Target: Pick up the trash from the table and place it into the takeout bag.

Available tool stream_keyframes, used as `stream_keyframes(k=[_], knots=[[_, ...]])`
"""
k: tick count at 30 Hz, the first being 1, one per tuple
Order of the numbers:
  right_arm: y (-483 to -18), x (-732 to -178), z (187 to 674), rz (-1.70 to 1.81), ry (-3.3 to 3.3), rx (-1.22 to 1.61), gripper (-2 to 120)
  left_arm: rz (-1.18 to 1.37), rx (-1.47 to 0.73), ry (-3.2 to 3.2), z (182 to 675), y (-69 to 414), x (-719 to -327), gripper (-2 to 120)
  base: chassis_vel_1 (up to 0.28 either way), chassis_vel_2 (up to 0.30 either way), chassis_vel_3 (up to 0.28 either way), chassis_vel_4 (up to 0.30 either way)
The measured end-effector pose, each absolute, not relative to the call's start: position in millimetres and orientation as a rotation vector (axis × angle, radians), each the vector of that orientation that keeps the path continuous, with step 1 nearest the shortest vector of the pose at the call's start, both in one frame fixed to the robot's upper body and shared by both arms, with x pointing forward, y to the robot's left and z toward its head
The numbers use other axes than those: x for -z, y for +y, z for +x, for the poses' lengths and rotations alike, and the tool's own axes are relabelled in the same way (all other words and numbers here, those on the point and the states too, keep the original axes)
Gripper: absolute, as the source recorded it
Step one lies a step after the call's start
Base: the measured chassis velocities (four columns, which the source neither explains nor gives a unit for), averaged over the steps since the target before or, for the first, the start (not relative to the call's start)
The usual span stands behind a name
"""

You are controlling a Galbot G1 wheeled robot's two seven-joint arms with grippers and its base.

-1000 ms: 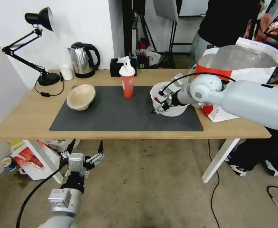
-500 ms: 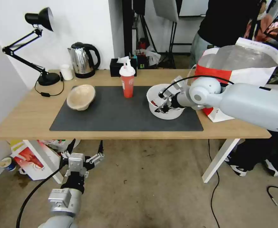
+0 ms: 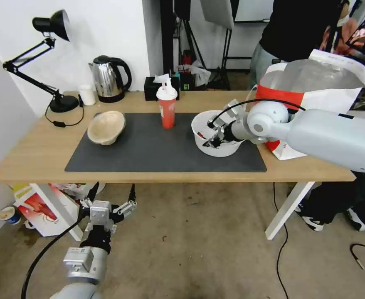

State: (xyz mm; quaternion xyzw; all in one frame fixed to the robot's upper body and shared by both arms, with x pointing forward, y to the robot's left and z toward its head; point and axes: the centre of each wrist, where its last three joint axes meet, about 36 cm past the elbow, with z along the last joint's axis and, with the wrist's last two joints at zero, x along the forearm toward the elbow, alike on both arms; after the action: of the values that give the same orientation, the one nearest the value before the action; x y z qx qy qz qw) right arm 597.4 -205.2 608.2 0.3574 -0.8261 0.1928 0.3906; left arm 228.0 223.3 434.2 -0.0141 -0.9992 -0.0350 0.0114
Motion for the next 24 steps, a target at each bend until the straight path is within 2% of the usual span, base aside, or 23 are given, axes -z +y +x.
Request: stream_keyframes(k=[9, 24], knots=[[-206.3, -617.4, 600.6, 0.908, -2.137, -0.445, 0, -0.044, 0.109, -3.117, 228.0, 223.3, -434.2, 100, 0.0, 0.0, 0.0, 0.0], [-212.7, -681.0, 606.2, 0.973, -2.284, -0.296, 0, -0.044, 0.109, -3.117, 228.0, 223.3, -434.2, 100, 0.0, 0.0, 0.0, 0.0]])
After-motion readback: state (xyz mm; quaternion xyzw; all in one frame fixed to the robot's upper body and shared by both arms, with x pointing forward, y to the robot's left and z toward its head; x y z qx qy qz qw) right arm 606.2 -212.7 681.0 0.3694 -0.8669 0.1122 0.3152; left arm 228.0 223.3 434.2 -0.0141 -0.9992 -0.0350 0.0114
